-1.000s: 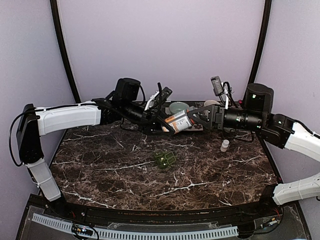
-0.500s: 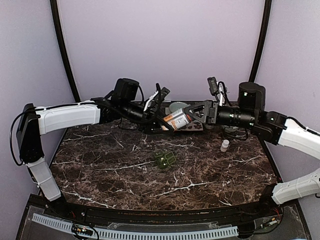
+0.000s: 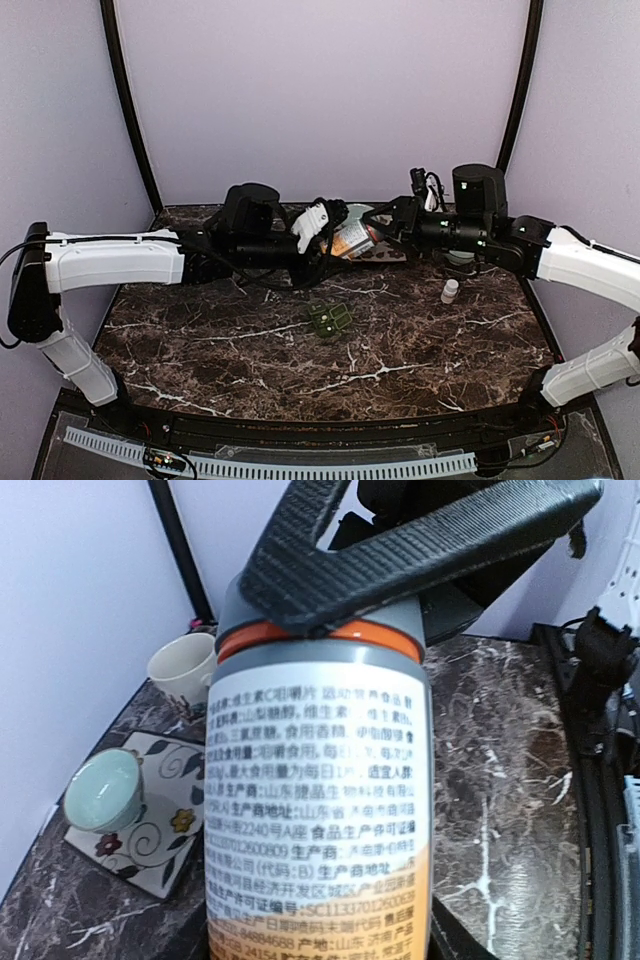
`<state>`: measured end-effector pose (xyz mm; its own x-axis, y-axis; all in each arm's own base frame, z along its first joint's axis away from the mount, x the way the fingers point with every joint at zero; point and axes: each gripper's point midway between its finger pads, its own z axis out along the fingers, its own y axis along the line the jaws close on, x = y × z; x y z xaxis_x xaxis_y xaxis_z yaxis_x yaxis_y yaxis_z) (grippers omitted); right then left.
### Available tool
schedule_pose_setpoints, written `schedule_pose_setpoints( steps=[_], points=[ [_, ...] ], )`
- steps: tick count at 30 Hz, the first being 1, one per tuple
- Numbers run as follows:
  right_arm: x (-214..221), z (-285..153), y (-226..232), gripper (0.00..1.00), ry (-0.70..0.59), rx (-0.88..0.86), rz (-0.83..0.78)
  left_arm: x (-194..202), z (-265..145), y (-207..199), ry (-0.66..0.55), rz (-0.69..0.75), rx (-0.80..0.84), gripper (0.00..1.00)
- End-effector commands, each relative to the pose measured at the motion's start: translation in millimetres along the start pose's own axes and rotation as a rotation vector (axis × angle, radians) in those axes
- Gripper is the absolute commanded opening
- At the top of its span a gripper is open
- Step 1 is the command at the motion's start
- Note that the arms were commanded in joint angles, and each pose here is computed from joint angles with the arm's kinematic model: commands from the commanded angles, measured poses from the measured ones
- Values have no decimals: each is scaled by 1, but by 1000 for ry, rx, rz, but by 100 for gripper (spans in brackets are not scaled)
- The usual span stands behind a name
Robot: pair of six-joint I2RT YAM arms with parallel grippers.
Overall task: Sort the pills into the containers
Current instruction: Pass from the left arm to the right
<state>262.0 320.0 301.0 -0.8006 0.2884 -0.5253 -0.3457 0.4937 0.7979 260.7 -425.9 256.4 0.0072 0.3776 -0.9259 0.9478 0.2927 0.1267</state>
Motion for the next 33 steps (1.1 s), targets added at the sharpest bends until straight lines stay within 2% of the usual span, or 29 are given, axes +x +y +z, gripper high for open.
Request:
schedule_pose_setpoints(
  steps=[1,4,8,9,16,19,23,28,33],
  points=[
    [43,18,-24,0,174,68,120,-93,-31,14,-300,274,-321,0],
    [47,23,-28,0,192,87,138,-97,-38,21,-318,319,-438,0],
    [46,26,-30,0,195,100,136,-95,-39,22,-319,352,-515,0],
    [46,27,-30,0,194,100,133,-94,-39,21,-322,355,-519,3],
    [34,22,-25,0,140,91,94,-85,-35,16,-302,318,-475,53],
    [25,17,-19,0,107,82,66,-77,-33,13,-270,295,-445,67],
    [15,12,-15,0,68,88,30,-64,-33,8,-230,251,-408,79],
    [1,5,-18,0,12,111,-11,-49,-38,5,-187,194,-389,86],
    [-13,-4,-31,0,-41,183,-83,-33,-48,7,-168,132,-413,86]
  ],
)
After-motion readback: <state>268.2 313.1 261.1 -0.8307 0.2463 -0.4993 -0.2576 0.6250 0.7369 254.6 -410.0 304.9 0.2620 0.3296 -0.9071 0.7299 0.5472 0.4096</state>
